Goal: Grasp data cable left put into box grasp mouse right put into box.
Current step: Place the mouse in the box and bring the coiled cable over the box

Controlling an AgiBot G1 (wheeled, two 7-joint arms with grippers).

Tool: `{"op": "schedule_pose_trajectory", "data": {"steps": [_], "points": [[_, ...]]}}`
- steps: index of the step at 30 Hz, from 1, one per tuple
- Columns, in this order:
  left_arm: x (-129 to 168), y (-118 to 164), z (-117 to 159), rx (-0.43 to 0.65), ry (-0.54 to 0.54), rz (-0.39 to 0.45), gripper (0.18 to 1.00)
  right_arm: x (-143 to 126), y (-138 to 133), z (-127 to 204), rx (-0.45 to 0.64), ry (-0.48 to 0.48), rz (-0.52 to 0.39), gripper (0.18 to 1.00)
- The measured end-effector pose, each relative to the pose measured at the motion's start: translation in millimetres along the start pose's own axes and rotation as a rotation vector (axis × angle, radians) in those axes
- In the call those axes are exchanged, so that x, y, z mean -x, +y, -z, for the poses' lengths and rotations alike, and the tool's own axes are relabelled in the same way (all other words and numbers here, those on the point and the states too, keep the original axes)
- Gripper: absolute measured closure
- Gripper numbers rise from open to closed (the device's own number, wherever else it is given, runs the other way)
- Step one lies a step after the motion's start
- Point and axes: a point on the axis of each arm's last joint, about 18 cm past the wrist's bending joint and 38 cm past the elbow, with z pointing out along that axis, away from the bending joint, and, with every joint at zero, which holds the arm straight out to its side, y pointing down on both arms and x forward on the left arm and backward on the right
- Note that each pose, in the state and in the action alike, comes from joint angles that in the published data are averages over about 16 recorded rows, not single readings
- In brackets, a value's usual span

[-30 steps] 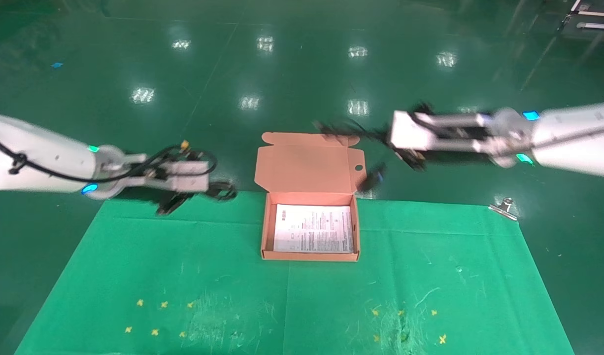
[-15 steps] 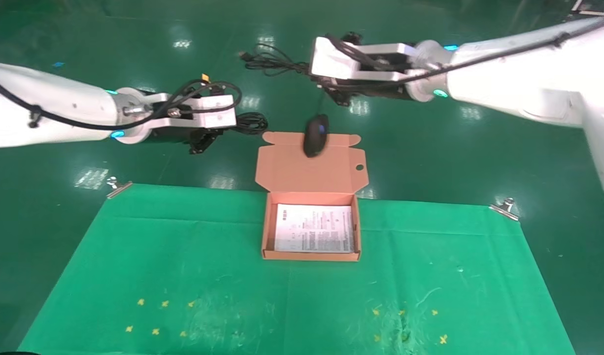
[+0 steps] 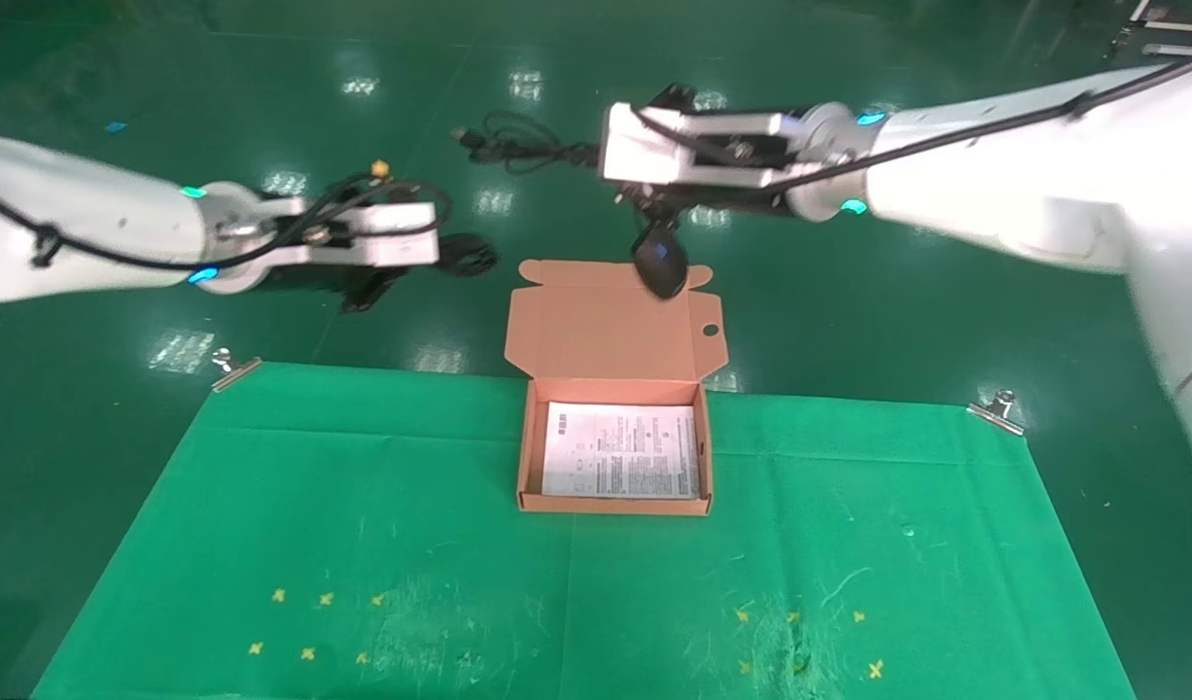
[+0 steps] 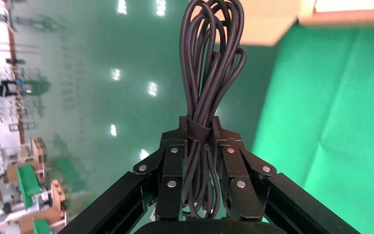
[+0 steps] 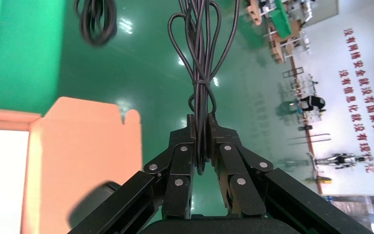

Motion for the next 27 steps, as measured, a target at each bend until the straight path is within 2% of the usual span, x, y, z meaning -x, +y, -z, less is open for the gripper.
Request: {"op": "schedule_pose_trajectory", "data": {"steps": [17, 27], "points": [[-26.2, 54.4, 27.0, 0.23, 0.039, 0.049, 0.915, 63.1, -3.6, -29.2, 0.006, -0.11, -0.014, 0.957], [-35.8, 68.2, 44.2, 0.305, 0.057, 0.059, 0.915, 105.5, -5.9, -43.6, 0.017, -0.179, -0.043, 0.957]]}}
